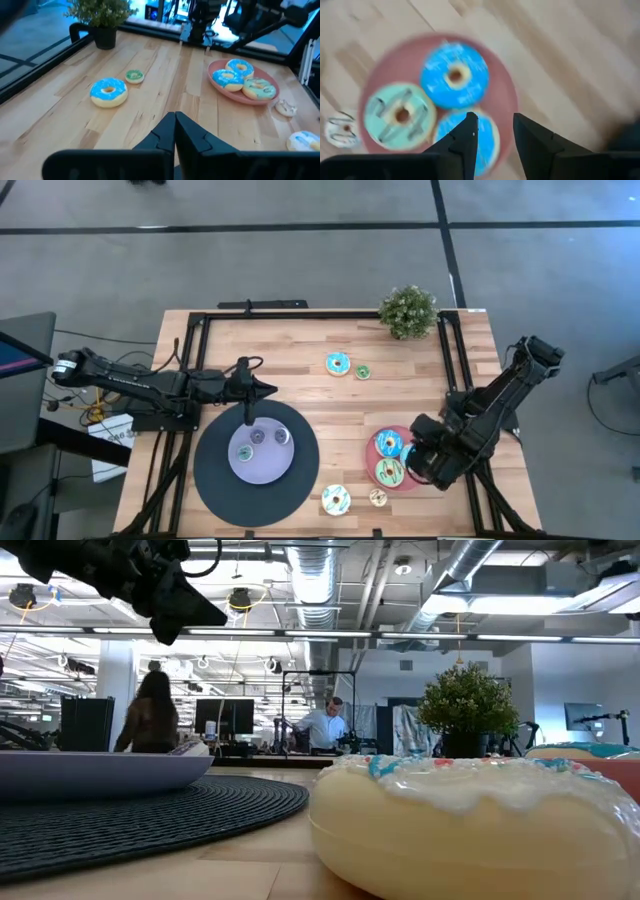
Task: Pick & Place donuts
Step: Put the large blue donut on the pink plate
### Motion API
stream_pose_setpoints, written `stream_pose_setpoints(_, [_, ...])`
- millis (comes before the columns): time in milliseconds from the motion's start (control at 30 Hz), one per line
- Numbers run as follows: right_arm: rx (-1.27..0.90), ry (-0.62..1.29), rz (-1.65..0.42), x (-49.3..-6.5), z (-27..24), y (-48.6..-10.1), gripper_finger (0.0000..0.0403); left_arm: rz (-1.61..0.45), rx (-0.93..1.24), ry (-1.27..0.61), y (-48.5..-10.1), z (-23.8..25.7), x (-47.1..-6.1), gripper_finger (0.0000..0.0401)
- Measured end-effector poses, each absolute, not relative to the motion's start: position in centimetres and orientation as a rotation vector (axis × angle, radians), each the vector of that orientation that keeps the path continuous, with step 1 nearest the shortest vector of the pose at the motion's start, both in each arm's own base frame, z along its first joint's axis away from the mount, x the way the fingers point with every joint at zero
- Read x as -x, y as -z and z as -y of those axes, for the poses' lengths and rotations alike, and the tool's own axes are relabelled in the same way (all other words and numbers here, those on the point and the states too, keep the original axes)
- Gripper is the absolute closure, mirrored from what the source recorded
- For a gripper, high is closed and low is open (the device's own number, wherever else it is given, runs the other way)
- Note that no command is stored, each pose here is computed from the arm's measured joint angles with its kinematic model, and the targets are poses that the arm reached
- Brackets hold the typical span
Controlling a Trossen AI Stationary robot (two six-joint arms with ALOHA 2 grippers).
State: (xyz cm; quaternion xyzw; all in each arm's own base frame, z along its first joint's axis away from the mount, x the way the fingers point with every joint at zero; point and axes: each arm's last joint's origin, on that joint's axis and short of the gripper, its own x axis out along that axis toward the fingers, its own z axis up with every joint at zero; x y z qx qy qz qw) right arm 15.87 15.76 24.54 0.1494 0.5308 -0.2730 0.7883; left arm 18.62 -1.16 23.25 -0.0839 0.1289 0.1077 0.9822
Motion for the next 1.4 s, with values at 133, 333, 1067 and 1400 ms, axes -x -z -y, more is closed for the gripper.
stream_pose_setpoints(133, [-0.196,0.509,-1.012,-16.0,-16.3,-24.5,0.0292,-0.225,0.17,-0.213,-23.6,1.2,-18.7,0.0383])
stream_pose_setpoints(333, [-0.17,0.468,-0.928,-15.1,-15.5,-21.6,0.0292,-0.18,0.178,-0.215,-24.0,1.2,-18.8,0.0312])
stream_pose_setpoints(1067, [-0.469,0.368,-0.283,-8.2,-4.3,-18.3,0.0292,-0.277,-0.017,-0.402,-25.6,0.6,-32.1,0.0188])
stream_pose_setpoints(1400, [-0.561,0.393,-0.208,-7.7,-3.3,-18.6,0.029,-0.749,-0.117,-0.29,-24.5,-2.4,-43.0,0.0187])
